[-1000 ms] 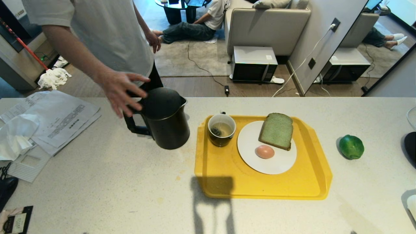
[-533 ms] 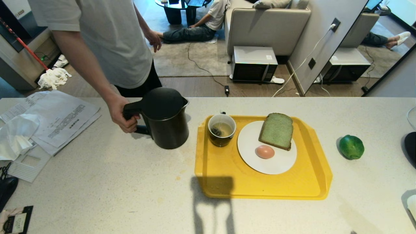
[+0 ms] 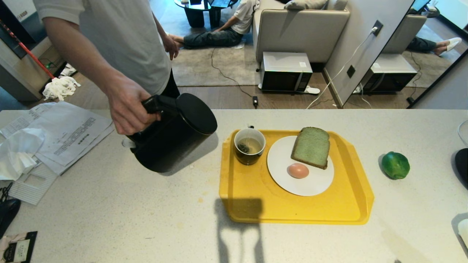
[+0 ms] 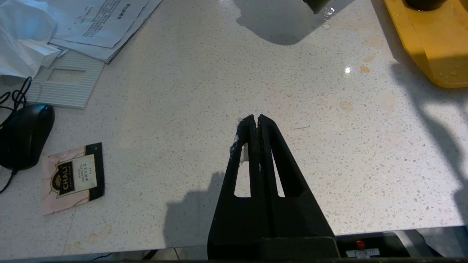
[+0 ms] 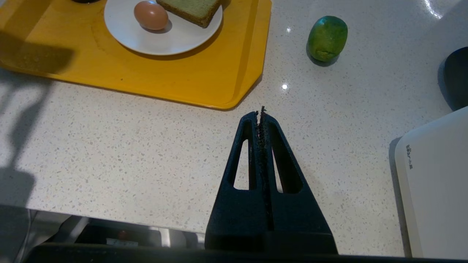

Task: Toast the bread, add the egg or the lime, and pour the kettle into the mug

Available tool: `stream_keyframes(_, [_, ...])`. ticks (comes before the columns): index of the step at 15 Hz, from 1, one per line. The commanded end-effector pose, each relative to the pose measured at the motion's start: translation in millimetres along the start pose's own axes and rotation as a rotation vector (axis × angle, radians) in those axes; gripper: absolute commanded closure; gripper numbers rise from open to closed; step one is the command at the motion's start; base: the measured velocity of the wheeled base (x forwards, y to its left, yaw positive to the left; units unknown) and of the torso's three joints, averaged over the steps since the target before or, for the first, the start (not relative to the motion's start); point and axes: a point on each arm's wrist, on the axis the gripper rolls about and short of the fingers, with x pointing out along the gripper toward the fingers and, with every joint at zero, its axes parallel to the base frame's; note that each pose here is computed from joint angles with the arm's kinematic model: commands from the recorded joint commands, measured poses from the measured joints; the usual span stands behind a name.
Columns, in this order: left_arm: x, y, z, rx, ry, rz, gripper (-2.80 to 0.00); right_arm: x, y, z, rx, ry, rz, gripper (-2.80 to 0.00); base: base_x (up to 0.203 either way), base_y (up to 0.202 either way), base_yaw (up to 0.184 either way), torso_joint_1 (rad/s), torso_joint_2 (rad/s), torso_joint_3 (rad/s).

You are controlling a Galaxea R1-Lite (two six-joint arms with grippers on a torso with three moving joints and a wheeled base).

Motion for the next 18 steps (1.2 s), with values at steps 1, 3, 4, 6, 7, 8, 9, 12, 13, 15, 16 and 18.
stream_keyframes(1, [0.2, 0.0, 0.2, -0.024, 0.0, 0.002, 0.0, 0.1, 0.0, -0.4, -0.001, 0.002, 0.001, 0.0, 0.0, 0.0, 0.0, 0.0, 0.0, 0.0])
stream_keyframes(3, [0.2, 0.1, 0.2, -0.055, 0.0, 0.003, 0.0, 0.1, 0.0, -0.4, -0.001, 0.002, 0.001, 0.0, 0.0, 0.0, 0.0, 0.0, 0.0, 0.0])
stream_keyframes(4, [0.2, 0.1, 0.2, -0.075, 0.0, 0.003, 0.0, 0.1, 0.0, -0.4, -0.001, 0.002, 0.001, 0.0, 0.0, 0.0, 0.0, 0.0, 0.0, 0.0])
stream_keyframes(6, [0.2, 0.1, 0.2, -0.084, 0.001, 0.006, 0.0, 0.1, 0.0, -0.4, -0.001, 0.002, 0.001, 0.0, 0.0, 0.0, 0.0, 0.0, 0.0, 0.0])
stream_keyframes(7, [0.2, 0.2, 0.2, -0.085, 0.001, 0.006, 0.0, 0.1, 0.0, -0.4, -0.001, 0.002, 0.003, 0.0, 0.0, 0.0, 0.0, 0.0, 0.0, 0.0])
stream_keyframes(8, [0.2, 0.2, 0.2, -0.085, 0.001, 0.006, 0.0, 0.1, 0.0, -0.4, -0.001, 0.002, 0.003, 0.0, 0.0, 0.0, 0.0, 0.0, 0.0, 0.0])
stream_keyframes(9, [0.2, 0.2, 0.2, -0.085, 0.001, 0.007, 0.0, 0.1, 0.0, -0.4, -0.001, 0.002, 0.001, 0.0, 0.0, 0.0, 0.0, 0.0, 0.0, 0.0])
stream_keyframes(12, [0.2, 0.2, 0.2, -0.085, 0.001, 0.005, 0.0, 0.1, 0.0, -0.4, -0.001, 0.002, 0.003, 0.0, 0.0, 0.0, 0.0, 0.0, 0.0, 0.0])
stream_keyframes(13, [0.2, 0.1, 0.2, -0.085, 0.001, 0.006, 0.0, 0.1, 0.0, -0.4, -0.001, 0.002, 0.001, 0.0, 0.0, 0.0, 0.0, 0.0, 0.0, 0.0])
stream_keyframes(15, [0.2, 0.1, 0.2, -0.085, 0.001, 0.006, 0.0, 0.1, 0.0, -0.4, -0.001, 0.002, 0.001, 0.0, 0.0, 0.0, 0.0, 0.0, 0.0, 0.0])
stream_keyframes(16, [0.2, 0.1, 0.2, -0.085, 0.001, 0.006, 0.0, 0.1, 0.0, -0.4, -0.001, 0.002, 0.001, 0.0, 0.0, 0.0, 0.0, 0.0, 0.0, 0.0])
stream_keyframes(18, [0.2, 0.1, 0.2, -0.087, 0.001, 0.006, 0.0, 0.1, 0.0, -0.4, -0.001, 0.002, 0.001, 0.0, 0.0, 0.0, 0.0, 0.0, 0.0, 0.0])
